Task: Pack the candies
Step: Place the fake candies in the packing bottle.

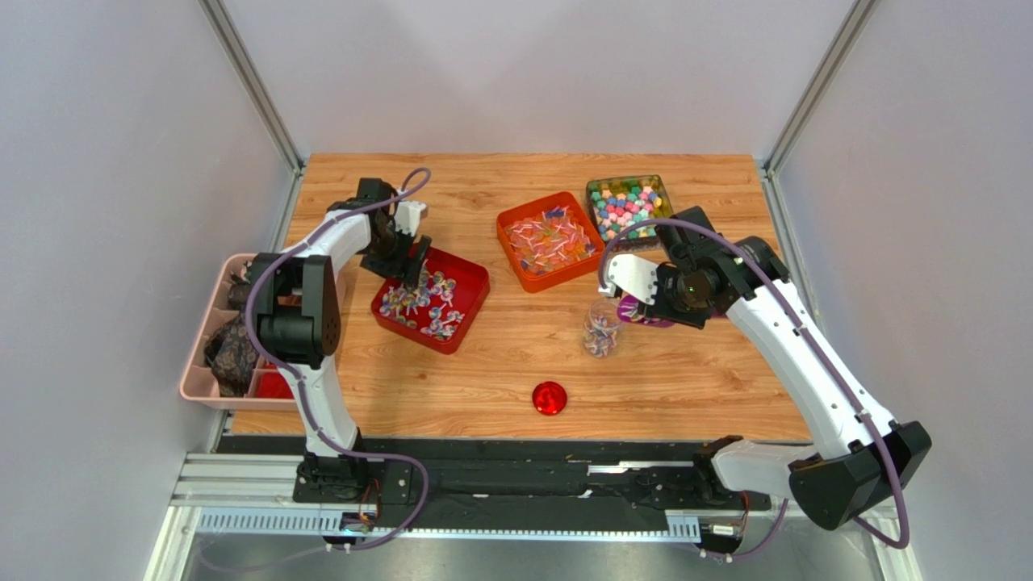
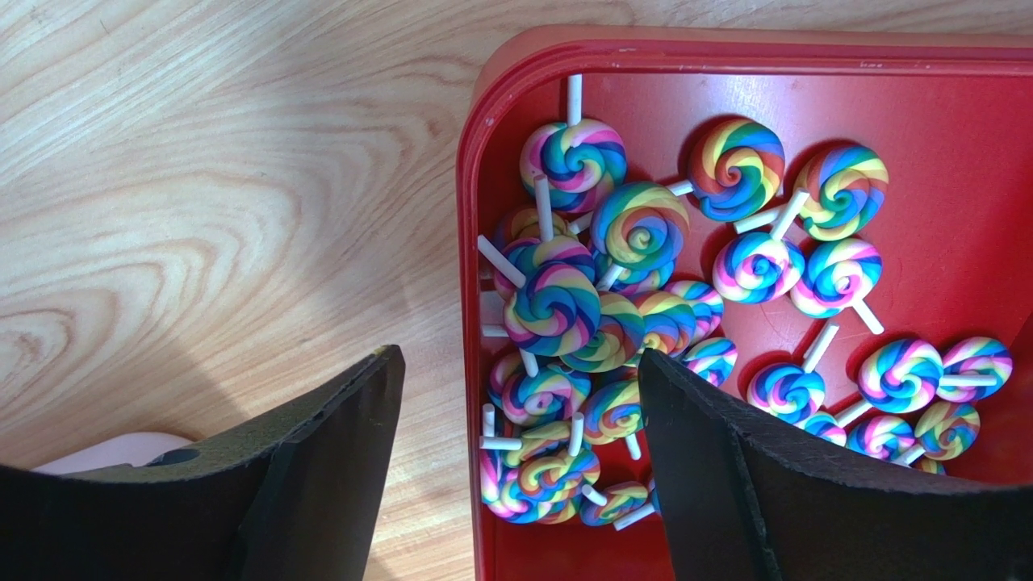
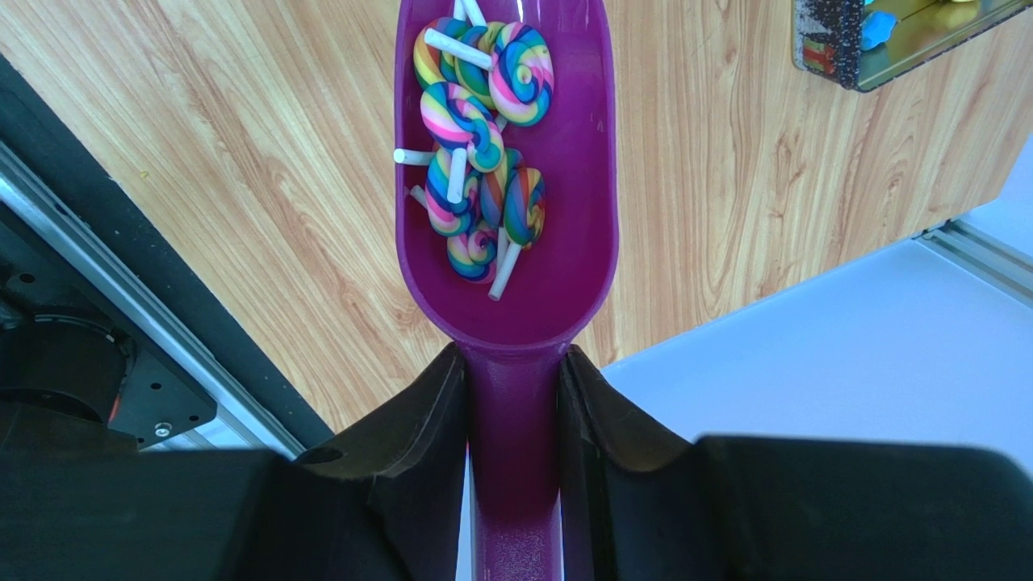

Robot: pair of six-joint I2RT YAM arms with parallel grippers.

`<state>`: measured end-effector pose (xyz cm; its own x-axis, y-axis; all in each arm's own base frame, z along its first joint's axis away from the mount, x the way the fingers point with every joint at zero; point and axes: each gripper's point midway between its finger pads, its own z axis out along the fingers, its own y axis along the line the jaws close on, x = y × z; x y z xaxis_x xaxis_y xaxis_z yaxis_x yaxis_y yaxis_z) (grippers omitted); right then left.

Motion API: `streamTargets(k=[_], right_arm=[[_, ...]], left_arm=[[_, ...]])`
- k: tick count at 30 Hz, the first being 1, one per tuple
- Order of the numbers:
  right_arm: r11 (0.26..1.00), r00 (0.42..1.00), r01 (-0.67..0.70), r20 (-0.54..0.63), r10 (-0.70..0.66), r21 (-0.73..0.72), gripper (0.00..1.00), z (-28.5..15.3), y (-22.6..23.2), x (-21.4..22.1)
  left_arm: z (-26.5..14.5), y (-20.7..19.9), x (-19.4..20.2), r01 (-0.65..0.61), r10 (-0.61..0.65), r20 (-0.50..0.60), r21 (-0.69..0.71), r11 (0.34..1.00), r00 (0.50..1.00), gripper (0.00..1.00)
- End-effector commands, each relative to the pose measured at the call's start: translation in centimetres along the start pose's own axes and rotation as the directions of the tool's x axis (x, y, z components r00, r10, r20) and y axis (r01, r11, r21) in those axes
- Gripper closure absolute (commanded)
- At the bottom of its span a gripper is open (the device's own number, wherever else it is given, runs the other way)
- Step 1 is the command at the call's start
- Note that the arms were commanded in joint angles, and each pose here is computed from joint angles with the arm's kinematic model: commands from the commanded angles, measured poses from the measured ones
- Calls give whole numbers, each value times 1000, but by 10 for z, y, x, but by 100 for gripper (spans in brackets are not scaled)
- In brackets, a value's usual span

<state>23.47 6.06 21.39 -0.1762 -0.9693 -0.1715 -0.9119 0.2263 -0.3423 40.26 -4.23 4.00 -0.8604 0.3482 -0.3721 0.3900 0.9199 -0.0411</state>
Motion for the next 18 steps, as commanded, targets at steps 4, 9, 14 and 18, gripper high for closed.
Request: streamTargets(k=[4,9,14,18], right_arm=[[998,996,56,-70,-58,-33,100,-15,5,8],[995,991,83,-105,-88,-51,100,-16,8,10],[992,985,106,-129,-114,-63,100,-16,11,12],[991,981,119,-149,-127,-64,100,-15,14,15]], left_arm=[[-19,0,-15,1,-1,67,-11,1000,998,11],[-19,0,-14,3,-2,66,-14,1000,998,10],[-19,0,-14,3,-2,66,-14,1000,998,10],[-20,0,-15,2,-1,70,-17,1000,998,1]])
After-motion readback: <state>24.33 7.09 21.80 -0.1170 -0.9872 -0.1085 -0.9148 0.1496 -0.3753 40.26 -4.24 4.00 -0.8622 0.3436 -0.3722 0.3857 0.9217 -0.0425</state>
